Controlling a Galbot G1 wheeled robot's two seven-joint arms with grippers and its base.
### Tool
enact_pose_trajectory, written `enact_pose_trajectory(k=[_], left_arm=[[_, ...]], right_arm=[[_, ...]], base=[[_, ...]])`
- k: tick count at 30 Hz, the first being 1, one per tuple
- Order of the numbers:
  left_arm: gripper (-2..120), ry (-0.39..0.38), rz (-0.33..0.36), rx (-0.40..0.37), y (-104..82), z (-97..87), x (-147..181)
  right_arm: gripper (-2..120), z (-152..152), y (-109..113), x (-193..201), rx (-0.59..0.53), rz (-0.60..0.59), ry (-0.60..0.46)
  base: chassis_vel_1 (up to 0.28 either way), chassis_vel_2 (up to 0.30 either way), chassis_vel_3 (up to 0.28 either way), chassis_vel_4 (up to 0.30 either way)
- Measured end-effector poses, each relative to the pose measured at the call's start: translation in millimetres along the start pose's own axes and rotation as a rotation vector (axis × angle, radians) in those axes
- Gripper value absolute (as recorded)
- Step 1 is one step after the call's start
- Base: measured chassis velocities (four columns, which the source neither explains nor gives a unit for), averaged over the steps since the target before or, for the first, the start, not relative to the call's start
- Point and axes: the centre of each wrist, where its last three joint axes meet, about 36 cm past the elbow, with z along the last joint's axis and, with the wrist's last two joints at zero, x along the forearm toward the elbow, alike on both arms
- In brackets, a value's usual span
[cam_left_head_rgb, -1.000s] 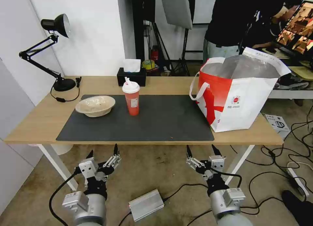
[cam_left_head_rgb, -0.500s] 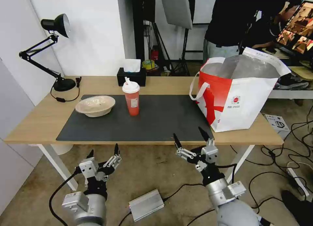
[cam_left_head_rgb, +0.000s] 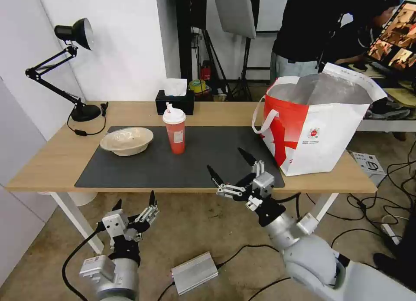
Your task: Pick up the trash from the table and place it into the takeout bag.
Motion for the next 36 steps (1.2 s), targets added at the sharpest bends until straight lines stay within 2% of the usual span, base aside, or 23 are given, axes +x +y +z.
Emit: enact_pose_trajectory(k=[7, 20, 28, 36], left_arm=[[100, 0.001, -0.002, -0.001, 0.5, 0.6, 0], [100, 0.006, -0.01, -0.006, 2.6, 0.7, 2], [100, 0.006, -0.013, -0.007, 3.1, -0.4, 3], [100, 0.003, -0.014, -0.009, 3.3, -0.1, 3]], right_arm=[[100, 8, -4, -17, -0.007, -0.041, 0.014], [100, 27, -8, -74, 0.0, -0.059, 0.011], [100, 31, -2, -102, 0.005, -0.068, 0.014], [100, 33, 8, -129, 0.01, 0.008, 0.057]], base=[[0.0, 0.0, 0.0, 0.0], [0.0, 0.0, 0.0, 0.0], [0.0, 0.0, 0.0, 0.0], [0.0, 0.0, 0.0, 0.0]])
